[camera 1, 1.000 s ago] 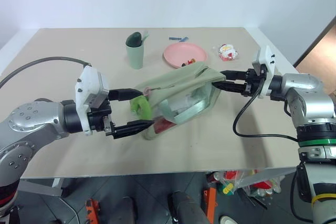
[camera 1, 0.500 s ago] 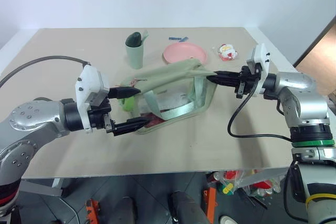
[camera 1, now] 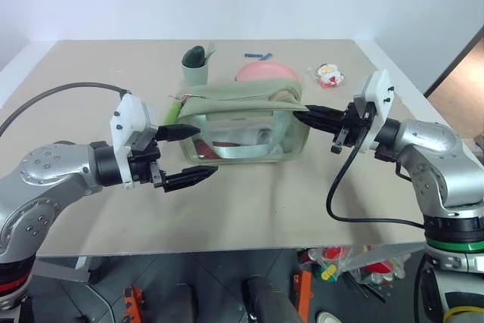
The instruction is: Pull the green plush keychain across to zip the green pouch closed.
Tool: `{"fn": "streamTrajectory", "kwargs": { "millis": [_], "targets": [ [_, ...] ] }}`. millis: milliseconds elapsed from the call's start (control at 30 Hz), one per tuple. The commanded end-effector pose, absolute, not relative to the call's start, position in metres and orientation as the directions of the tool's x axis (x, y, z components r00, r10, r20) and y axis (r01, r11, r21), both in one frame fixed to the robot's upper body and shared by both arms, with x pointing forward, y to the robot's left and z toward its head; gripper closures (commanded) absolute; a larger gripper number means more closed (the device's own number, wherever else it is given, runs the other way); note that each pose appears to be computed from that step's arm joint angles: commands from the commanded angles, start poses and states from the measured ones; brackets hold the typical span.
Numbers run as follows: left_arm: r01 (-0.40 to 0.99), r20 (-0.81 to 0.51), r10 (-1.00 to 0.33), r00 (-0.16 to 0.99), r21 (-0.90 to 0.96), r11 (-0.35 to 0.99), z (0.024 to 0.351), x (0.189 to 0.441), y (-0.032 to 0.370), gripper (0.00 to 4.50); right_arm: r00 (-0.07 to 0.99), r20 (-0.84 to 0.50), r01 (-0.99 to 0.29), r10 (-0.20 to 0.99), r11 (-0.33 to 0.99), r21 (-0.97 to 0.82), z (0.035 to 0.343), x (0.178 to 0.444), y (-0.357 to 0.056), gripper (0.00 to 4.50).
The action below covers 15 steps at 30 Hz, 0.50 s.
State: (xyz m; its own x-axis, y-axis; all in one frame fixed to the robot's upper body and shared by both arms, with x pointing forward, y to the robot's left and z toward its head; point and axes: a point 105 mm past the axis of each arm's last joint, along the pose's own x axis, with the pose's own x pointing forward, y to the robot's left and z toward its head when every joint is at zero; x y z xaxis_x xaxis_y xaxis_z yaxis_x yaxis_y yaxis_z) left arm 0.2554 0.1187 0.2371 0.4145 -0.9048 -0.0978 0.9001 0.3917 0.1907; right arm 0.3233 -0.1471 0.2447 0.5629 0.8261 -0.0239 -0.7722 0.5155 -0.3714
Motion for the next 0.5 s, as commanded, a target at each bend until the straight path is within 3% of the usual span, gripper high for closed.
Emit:
{"fn": "streamTrajectory", "kwargs": {
  "millis": [33, 267, 500],
  "targets": [
    [0.892, -0.069, -0.910, 0.409, 0.240, 0.383, 0.246, 0.256, 0.117, 0.00, 0.553, 0.049, -0.743, 0.832, 0.519, -0.422, 0.266, 0.314, -0.146, 4.48],
    [0.876, -0.034, -0.902, 0.431, 0.255, 0.409, 0.250, 0.259, 0.117, 0.00, 0.562, 0.030, -0.757, 0.826, 0.529, -0.385, 0.257, 0.314, -0.149, 4.48],
    [0.734, 0.147, -0.774, 0.616, 0.249, 0.632, 0.261, 0.282, 0.127, 0.00, 0.583, -0.009, -0.768, 0.813, 0.547, -0.333, 0.229, 0.312, -0.151, 4.48]
  ]
}}
